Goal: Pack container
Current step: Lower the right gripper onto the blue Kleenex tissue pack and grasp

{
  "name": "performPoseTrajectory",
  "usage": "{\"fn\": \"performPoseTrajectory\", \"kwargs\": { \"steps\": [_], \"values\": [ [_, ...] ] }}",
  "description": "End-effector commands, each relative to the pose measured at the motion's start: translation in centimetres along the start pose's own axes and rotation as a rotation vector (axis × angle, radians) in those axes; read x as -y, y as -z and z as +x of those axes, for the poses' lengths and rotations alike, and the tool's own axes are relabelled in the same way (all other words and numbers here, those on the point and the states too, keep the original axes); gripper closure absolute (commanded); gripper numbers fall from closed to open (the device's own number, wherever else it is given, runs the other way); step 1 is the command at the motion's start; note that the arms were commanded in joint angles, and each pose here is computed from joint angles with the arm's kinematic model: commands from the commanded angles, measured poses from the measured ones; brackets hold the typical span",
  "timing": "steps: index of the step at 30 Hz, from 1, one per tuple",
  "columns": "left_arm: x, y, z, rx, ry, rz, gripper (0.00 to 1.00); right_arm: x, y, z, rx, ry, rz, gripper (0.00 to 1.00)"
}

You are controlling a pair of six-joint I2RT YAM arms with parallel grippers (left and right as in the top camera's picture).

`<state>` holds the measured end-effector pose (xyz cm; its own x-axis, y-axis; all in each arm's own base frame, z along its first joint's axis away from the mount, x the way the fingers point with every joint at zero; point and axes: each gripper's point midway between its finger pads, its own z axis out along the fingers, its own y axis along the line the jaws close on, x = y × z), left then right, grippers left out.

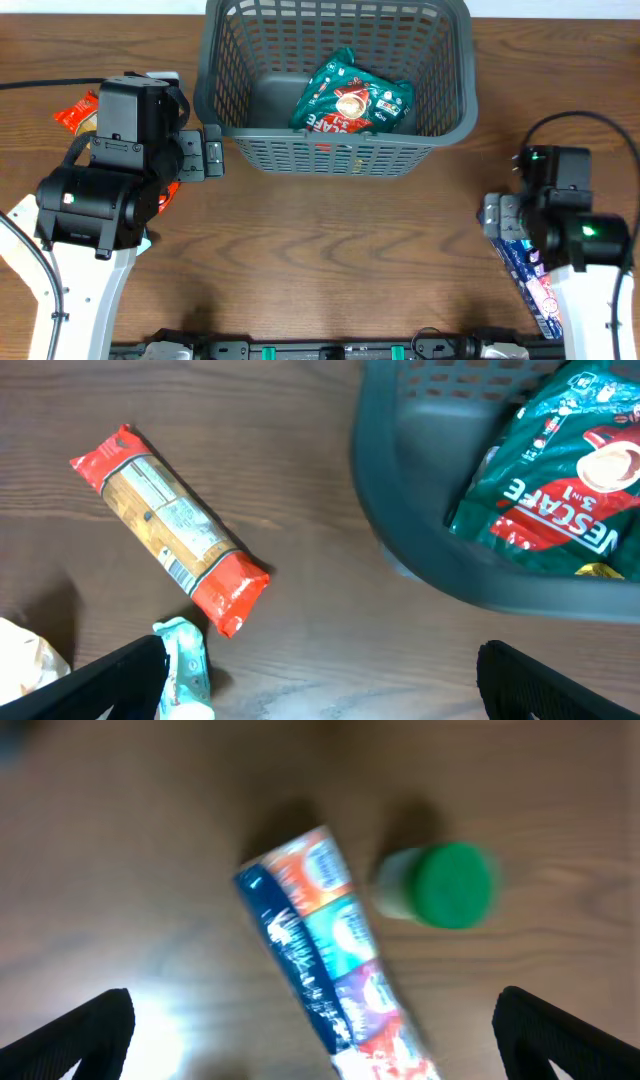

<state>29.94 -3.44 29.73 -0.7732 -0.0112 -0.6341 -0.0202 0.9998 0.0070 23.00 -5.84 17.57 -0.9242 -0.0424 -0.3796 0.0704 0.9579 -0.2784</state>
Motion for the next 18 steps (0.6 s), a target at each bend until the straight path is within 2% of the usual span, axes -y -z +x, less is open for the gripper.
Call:
{"fn": "performPoseTrajectory", "kwargs": {
  "steps": [1,9,14,18],
  "values": [
    [-0.1,0.4,-0.4,0.014,-0.019,-0.007,0.01,-2.3,-2.0,1.3,-0.046,0.159,-0.136,0.01],
    [-0.1,0.4,-0.5,0.017,-0.019,-0.008,0.01,-1.8,-4.2,2.6,-0.144,0.208,-0.173,0.04],
    [-0.2,0.4,-0.6,0.023,-0.025,-0.015,0.01,-4.0,-4.5,0.9,-0.063,0.218,-0.319,0.01],
    [-0.3,0.4,-0.6,0.023,-0.025,-0.02,0.01,-3.5,-4.8,1.4,-0.079,0.289,-0.293,0.01]
  ]
}}
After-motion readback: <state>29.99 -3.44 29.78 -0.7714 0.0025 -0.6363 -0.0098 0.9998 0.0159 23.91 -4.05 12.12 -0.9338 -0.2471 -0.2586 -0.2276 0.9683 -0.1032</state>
